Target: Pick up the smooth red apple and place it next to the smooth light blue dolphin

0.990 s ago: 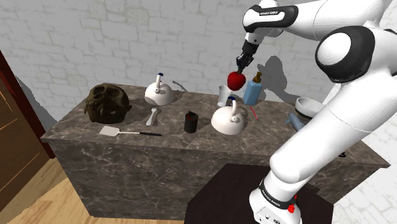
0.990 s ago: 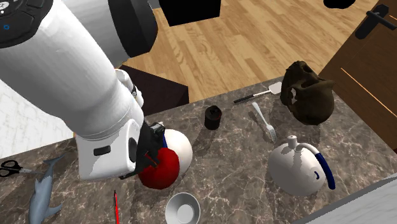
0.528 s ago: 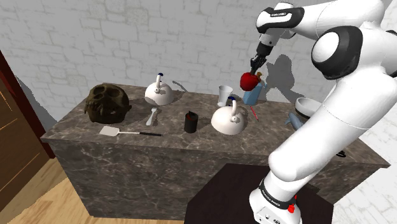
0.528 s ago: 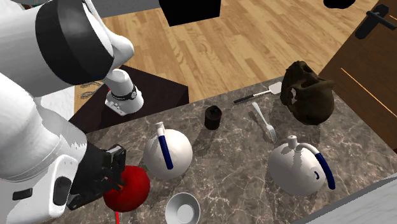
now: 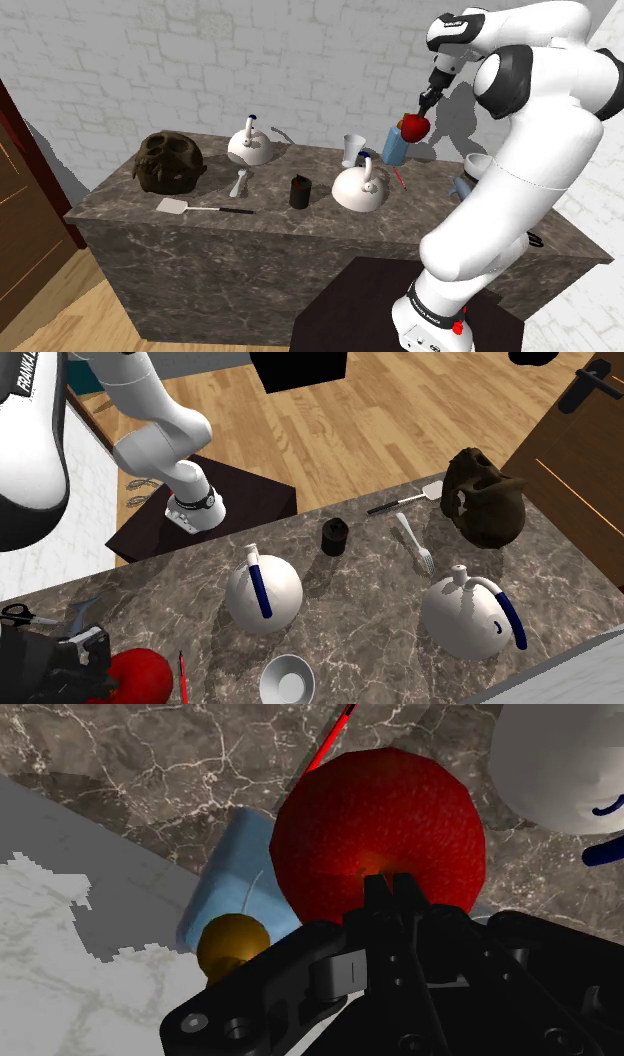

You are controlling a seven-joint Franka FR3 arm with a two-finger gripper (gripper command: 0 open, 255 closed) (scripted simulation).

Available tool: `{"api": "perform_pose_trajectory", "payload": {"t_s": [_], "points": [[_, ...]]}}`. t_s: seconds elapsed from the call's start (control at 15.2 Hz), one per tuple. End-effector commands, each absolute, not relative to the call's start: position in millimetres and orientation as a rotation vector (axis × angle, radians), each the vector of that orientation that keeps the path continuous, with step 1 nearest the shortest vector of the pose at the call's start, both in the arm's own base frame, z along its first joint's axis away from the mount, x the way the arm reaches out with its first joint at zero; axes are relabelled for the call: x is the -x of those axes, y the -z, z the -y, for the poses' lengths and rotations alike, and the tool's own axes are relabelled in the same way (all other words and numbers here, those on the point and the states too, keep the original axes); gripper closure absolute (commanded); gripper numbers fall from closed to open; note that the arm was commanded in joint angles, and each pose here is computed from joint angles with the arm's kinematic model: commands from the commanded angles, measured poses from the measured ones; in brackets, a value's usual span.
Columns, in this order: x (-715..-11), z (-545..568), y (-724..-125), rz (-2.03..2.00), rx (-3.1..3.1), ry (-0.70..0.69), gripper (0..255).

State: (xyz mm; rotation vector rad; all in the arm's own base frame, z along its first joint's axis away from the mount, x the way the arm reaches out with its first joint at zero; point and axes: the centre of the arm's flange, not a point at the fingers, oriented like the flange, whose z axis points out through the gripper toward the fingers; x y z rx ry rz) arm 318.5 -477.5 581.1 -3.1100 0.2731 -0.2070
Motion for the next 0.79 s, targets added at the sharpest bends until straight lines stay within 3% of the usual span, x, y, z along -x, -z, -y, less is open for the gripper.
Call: {"api": "perform_pose_trajectory", "payload": {"t_s": [0.0, 0.73], "points": [[-300, 497, -581, -0.269, 3.11, 0.208, 255], [-217, 617, -581, -0.269, 3.11, 0.208, 255]]}}
